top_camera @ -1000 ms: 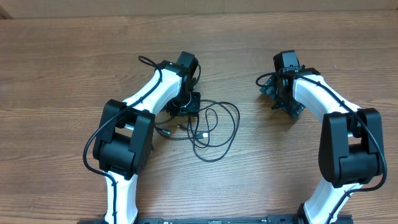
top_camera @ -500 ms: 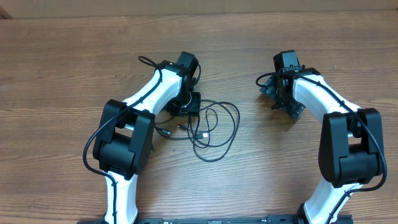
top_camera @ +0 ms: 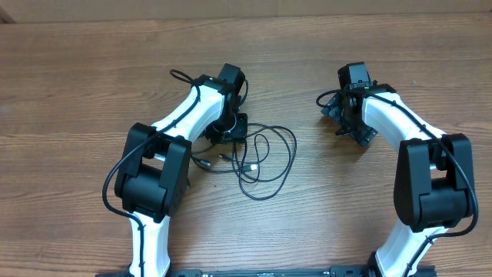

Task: Untangle cables

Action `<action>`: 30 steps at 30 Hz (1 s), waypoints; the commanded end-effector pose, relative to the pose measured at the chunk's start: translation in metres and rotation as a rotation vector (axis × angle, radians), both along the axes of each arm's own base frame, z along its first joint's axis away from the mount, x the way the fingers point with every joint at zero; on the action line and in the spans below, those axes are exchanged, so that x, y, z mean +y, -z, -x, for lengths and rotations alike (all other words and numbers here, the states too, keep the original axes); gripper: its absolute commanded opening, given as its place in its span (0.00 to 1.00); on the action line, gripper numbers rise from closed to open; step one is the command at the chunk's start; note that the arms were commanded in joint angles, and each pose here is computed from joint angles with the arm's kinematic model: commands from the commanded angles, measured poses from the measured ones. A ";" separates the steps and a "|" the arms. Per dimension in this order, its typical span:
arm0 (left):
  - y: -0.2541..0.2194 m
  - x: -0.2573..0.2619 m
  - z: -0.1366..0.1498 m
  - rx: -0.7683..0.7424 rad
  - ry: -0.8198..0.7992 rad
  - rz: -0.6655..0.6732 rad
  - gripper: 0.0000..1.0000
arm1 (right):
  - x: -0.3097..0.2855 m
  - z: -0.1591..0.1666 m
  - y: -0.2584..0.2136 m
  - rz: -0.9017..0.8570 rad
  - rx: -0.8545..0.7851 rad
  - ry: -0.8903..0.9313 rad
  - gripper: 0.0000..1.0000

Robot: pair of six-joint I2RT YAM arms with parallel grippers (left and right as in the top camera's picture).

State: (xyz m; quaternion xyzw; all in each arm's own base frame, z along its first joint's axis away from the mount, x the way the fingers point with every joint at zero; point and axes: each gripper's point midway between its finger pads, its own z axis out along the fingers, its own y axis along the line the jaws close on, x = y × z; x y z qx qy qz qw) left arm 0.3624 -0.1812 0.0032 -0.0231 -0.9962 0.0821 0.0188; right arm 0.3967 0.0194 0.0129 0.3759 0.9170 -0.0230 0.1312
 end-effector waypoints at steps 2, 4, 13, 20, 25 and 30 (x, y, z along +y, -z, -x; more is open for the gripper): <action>-0.008 0.002 0.003 -0.023 -0.019 -0.010 0.48 | -0.002 0.000 -0.003 0.007 -0.009 0.006 1.00; -0.013 0.002 0.003 -0.032 -0.018 -0.006 0.48 | -0.002 0.000 -0.003 0.007 -0.009 0.006 1.00; -0.016 0.001 0.004 -0.034 -0.017 -0.006 0.49 | -0.002 0.000 -0.003 0.007 -0.009 0.006 1.00; -0.016 0.002 0.004 -0.033 -0.014 -0.007 0.49 | -0.002 0.000 -0.003 0.007 -0.009 0.006 1.00; -0.016 0.002 0.004 -0.034 -0.014 -0.007 0.49 | -0.002 0.000 -0.003 0.007 -0.009 0.006 1.00; -0.016 0.002 0.004 -0.035 -0.014 -0.006 0.50 | -0.002 0.000 -0.003 0.007 -0.009 0.006 1.00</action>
